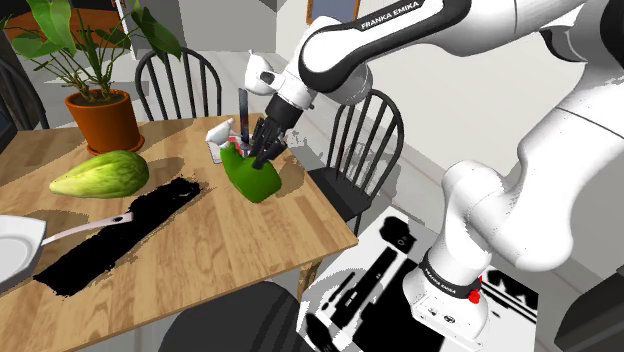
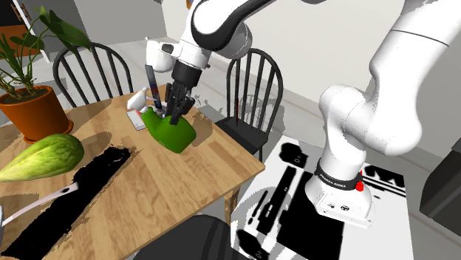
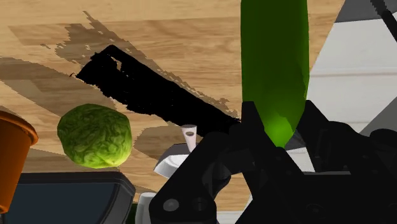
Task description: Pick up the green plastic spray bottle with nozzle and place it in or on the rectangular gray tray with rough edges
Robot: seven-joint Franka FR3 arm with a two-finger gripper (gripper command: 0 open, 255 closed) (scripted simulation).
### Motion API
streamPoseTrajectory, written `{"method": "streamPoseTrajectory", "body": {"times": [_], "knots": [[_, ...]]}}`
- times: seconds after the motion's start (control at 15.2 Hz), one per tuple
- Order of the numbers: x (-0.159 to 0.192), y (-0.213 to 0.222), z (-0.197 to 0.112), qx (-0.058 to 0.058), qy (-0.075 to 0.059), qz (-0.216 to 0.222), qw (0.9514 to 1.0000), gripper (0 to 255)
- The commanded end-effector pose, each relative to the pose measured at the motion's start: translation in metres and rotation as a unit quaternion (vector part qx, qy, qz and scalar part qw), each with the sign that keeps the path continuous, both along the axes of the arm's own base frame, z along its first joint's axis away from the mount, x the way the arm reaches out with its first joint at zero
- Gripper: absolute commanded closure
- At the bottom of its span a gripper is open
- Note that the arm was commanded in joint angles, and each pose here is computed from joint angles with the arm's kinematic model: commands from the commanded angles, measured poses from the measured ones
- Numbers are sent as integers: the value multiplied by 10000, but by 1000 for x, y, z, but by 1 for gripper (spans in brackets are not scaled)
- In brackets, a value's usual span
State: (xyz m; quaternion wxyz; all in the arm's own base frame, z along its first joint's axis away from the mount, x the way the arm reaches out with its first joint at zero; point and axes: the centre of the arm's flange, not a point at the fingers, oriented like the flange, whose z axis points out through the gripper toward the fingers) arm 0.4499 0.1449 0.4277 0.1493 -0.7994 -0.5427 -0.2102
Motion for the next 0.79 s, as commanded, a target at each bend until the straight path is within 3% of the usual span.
{"method": "streamPoseTrajectory", "body": {"times": [0.0,0.73], "knots": [[18,21,0,2,-5,-4,10000,255],[119,126,0,2,-5,-4,10000,255]]}}
